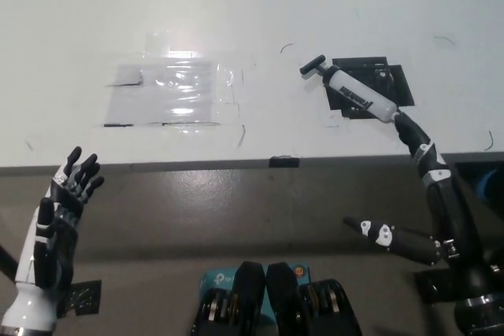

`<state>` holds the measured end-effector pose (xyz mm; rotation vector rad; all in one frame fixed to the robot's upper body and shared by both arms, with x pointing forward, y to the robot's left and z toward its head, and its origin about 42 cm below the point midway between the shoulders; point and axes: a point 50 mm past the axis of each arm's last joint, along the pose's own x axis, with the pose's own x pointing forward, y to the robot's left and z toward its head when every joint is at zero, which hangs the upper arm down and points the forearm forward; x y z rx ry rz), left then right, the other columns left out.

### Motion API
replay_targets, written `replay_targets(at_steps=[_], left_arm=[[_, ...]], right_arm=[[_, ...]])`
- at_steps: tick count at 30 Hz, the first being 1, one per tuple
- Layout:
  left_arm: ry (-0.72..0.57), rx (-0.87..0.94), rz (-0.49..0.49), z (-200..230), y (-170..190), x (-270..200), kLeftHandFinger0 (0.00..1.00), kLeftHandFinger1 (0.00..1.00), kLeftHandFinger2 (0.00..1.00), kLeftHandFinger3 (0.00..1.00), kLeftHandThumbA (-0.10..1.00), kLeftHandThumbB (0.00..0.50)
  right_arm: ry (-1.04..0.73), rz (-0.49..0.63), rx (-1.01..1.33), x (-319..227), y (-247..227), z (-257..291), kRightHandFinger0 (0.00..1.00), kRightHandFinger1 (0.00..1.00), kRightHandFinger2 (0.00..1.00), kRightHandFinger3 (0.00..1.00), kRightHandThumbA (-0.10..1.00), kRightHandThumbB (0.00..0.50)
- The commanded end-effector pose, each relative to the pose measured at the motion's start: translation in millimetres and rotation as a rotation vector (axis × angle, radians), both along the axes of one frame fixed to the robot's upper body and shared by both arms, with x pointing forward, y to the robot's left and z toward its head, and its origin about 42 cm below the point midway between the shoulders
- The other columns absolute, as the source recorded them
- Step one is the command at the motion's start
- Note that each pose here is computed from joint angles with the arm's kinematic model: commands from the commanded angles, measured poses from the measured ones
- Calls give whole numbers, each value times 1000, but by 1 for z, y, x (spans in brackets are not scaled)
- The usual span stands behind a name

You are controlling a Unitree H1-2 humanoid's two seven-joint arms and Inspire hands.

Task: The robot uses right hand to pick up a small white air pumper and uses its left hand to compress it, and then puts it on the desk

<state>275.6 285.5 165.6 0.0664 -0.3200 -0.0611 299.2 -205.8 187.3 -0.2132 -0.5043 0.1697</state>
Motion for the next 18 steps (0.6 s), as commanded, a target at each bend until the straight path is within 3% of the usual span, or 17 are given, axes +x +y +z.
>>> replay_targets(at_steps=[1, 5, 9, 15, 18], left_arm=[[-22, 33, 13, 1, 0, 3, 1000, 1000, 1000, 1000, 1000, 144], [-4, 25, 17, -2, 1, 6, 1000, 1000, 1000, 1000, 1000, 139], [15, 14, 17, -7, 2, 11, 1000, 1000, 1000, 1000, 1000, 134], [39, -2, 7, -16, 3, 9, 1000, 1000, 1000, 1000, 1000, 98], [52, -7, 11, -20, 6, 10, 1000, 1000, 1000, 1000, 1000, 98]], right_arm=[[-54, -24, 71, 1, -1, -8, 1000, 1000, 1000, 1000, 1000, 212], [-23, -16, 66, 11, 0, -18, 1000, 1000, 1000, 1000, 1000, 207], [36, -7, 87, 19, 0, -24, 1000, 1000, 1000, 1000, 1000, 256], [66, -12, 80, 20, 0, -32, 1000, 1000, 1000, 1000, 1000, 241], [71, -10, 82, 21, 0, -34, 1000, 1000, 1000, 1000, 1000, 260]])
